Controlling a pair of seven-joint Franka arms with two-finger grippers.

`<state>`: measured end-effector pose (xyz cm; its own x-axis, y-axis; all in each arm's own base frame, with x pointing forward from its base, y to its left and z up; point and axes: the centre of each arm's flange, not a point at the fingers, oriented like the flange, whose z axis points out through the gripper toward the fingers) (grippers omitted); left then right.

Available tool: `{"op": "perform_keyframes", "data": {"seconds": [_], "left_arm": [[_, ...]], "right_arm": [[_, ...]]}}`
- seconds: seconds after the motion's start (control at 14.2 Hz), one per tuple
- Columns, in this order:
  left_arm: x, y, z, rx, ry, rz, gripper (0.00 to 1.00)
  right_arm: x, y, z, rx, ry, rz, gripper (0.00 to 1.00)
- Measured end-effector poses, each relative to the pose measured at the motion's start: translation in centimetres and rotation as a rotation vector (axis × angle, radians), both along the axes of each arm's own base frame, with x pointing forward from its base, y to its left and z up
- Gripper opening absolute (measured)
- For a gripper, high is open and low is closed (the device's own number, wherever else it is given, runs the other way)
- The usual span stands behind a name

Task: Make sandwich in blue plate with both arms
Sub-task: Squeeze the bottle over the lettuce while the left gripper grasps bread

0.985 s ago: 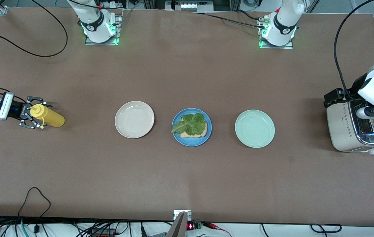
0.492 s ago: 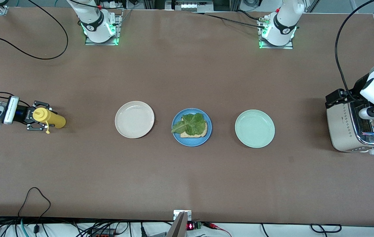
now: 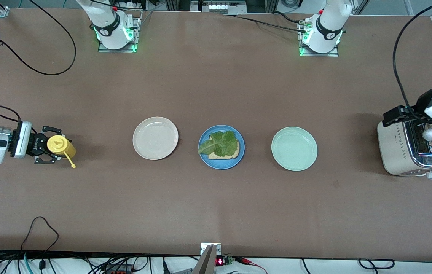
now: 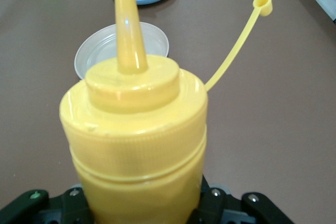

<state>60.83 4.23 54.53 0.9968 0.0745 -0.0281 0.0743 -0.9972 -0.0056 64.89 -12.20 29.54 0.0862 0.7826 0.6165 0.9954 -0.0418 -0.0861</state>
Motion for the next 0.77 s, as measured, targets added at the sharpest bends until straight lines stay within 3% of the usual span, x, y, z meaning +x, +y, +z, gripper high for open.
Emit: {"op": "perform_keyframes", "data": {"seconds": [0.14,0.35,0.49,0.77], "left_arm": [[0.0,6.1,-2.0,-0.077,0.018,0.000,1.00],[-1.0,17.5,-6.9,-0.171,0.008,-0.039,1.00],[-1.4,21.6,-9.3,-0.164,-0.007,-0.075,1.00],[-2.0,24.6,-12.0,-0.106,0.043,-0.131,1.00]], "right_arm": [[0.9,5.5,4.4,-0.123,0.005,-0.002,0.51],[0.4,14.0,8.0,-0.290,0.042,-0.031,0.51],[-0.3,19.4,9.1,-0.374,0.061,-0.052,0.51],[-2.1,28.0,9.8,-0.546,0.069,-0.110,0.51]]}}
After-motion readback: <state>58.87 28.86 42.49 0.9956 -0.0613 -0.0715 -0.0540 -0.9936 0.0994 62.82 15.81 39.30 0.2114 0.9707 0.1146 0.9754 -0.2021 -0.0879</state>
